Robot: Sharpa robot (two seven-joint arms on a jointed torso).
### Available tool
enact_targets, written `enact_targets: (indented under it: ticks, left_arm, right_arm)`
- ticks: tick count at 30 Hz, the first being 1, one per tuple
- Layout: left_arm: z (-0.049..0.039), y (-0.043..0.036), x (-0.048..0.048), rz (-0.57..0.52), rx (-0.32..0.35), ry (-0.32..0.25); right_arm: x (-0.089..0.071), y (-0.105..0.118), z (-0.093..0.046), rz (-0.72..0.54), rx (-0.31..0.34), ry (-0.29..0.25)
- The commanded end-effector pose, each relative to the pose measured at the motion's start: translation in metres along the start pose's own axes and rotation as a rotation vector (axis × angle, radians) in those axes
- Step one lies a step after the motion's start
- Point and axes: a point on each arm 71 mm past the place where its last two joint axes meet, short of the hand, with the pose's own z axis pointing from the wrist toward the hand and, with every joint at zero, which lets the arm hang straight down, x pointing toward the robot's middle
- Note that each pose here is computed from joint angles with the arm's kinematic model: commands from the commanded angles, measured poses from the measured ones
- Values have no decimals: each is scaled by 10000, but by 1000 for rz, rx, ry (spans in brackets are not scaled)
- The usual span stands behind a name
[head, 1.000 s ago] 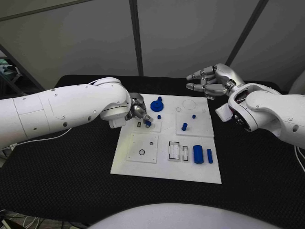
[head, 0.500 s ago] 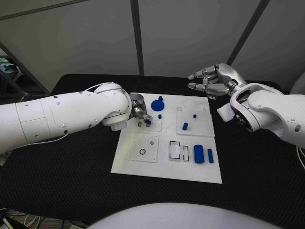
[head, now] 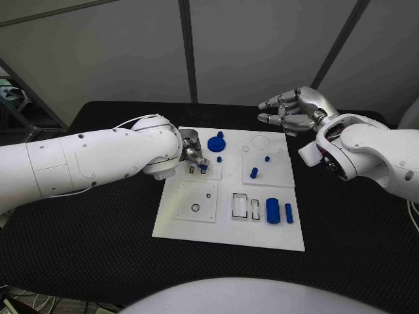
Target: Assemble the parts on the task board
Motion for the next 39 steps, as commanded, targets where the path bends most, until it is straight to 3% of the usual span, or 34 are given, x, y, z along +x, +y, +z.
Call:
enact_targets:
  ticks: [1,39]
  left_arm:
    - [0,6,6,40,-19,11]
    - [12,20,43,76,-44,64]
  right_arm:
    - [4,16,3,4,-4,10]
    - [21,21,6,6,-5,19]
